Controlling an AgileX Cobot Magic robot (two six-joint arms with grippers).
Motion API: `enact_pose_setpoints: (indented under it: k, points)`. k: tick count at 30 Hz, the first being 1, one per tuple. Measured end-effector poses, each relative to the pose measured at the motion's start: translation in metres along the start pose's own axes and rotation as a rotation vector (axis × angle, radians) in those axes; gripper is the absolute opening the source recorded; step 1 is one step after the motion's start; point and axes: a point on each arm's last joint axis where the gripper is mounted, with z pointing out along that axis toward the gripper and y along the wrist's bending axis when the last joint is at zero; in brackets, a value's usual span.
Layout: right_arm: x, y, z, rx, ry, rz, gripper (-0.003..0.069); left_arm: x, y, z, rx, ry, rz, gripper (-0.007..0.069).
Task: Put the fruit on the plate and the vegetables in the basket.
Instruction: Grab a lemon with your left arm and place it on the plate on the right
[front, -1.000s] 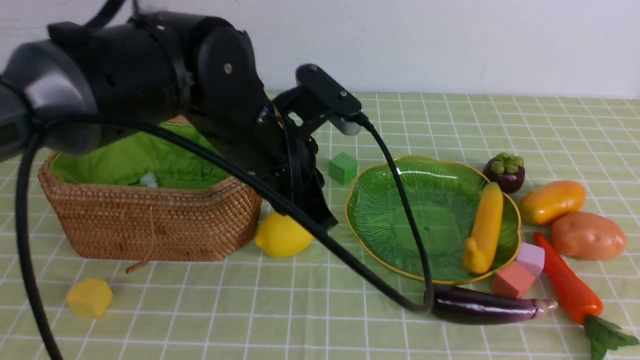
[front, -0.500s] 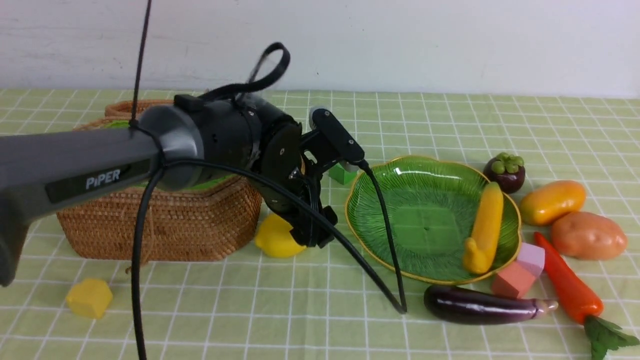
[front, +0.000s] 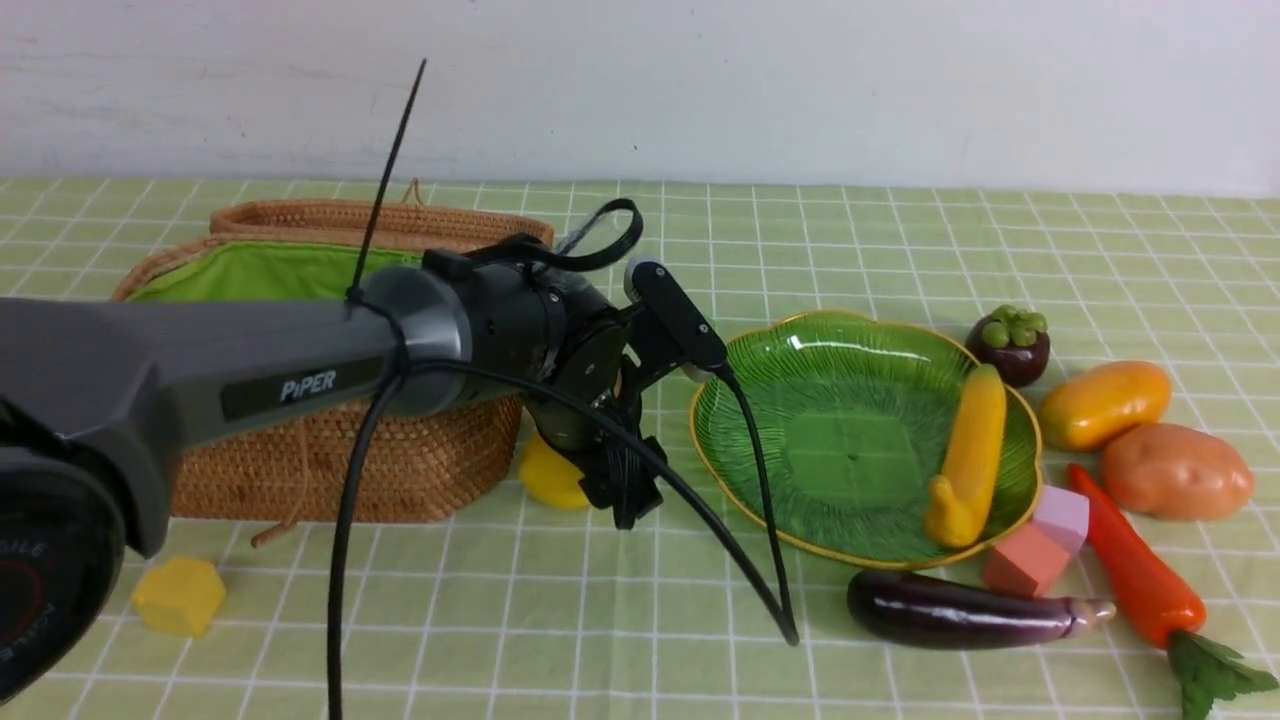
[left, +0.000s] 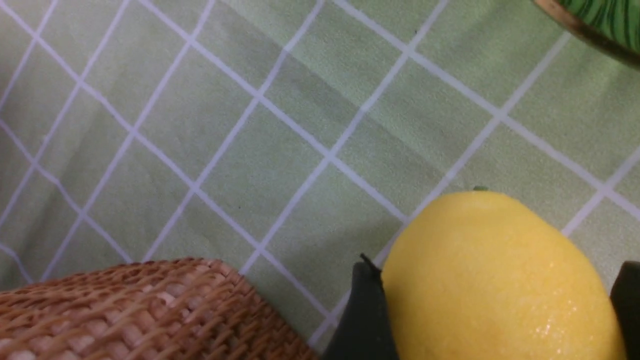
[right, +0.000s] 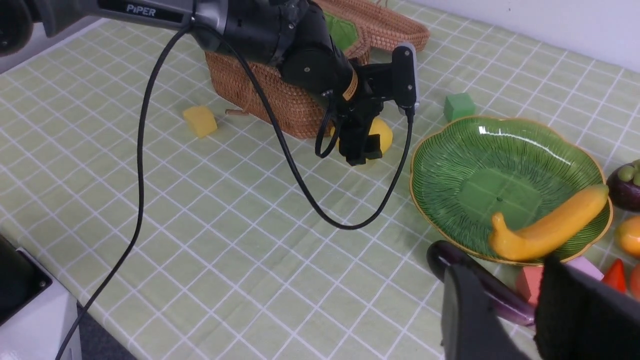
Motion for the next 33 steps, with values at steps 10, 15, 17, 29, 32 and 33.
enact_pose_setpoints:
  k: [10, 15, 17, 29, 32, 33]
  points:
    - [0.001, -0.005, 0.0, 0.053, 0.008, -0.017, 0.0221, 0.007, 0.004, -0.016, 0.017, 0.078, -0.039, 0.0537]
    - [0.001, -0.009, 0.0, 0.096, 0.015, -0.031, 0.0221, -0.002, 0.012, -0.055, 0.023, 0.002, -0.106, 0.0537]
    - [0.001, -0.01, -0.001, 0.104, 0.017, -0.033, 0.0221, -0.004, 0.014, -0.064, 0.025, -0.019, -0.121, 0.0537]
    - [-0.006, -0.031, -0.006, 0.343, -0.074, 0.072, 0.0221, -0.058, -0.027, -0.088, 0.097, -0.452, -0.146, 0.0536]
    - [-0.006, -0.031, -0.006, 0.351, -0.077, 0.08, 0.0221, -0.069, -0.034, -0.071, 0.112, -0.505, -0.182, 0.0536]
    - [-0.006, -0.031, -0.006, 0.351, -0.077, 0.081, 0.0223, -0.074, -0.035, -0.062, 0.121, -0.51, -0.204, 0.0536]
